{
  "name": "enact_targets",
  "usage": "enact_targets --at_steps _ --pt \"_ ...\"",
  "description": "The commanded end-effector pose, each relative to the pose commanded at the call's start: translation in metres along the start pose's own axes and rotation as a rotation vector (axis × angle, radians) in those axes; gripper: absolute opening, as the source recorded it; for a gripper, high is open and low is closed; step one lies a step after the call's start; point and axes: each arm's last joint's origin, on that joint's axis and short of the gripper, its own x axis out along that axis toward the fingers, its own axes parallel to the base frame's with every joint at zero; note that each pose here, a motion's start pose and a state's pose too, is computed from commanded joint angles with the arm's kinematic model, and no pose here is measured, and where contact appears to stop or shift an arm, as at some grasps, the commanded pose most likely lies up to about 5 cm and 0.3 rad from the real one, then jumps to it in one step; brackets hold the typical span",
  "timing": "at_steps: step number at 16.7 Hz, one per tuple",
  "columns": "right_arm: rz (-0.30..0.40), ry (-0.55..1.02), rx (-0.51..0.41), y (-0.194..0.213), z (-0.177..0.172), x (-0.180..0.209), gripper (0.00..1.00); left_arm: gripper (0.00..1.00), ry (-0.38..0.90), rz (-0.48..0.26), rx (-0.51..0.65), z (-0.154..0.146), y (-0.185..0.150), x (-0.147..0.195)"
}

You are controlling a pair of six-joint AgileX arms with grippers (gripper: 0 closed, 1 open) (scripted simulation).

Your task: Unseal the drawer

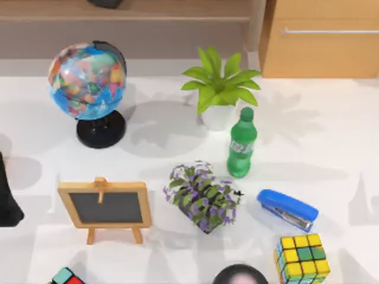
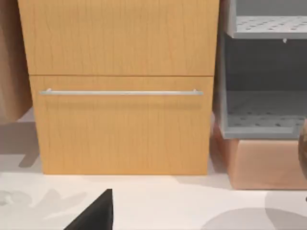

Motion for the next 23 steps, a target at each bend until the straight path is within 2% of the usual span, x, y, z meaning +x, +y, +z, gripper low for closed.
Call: enact_targets --at_steps 3,7,15,19,23 --pt "0.002 -0.008 0.0 -0.001 0.004 0.0 1.0 1.0 0.0 0.0 0.0 0.0 0.0 0.0" --pt "0.008 -0.041 -0.006 -0.01 0.038 0.005 1.0 1.0 0.0 0.0 0.0 0.0 0.0 0.0" --pt "0.003 0.001 -0.001 -0.065 0.103 0.056 1.0 1.0 0.0 0.0 0.0 0.0 0.0 0.0" --pt "0.0 0.002 0.001 -0.09 0.115 0.071 1.0 1.0 0.0 0.0 0.0 0.0 0.0 0.0" --pt "0.0 0.0 0.0 -0.093 0.117 0.072 1.0 1.0 0.0 0.0 0.0 0.0 0.0 0.0"
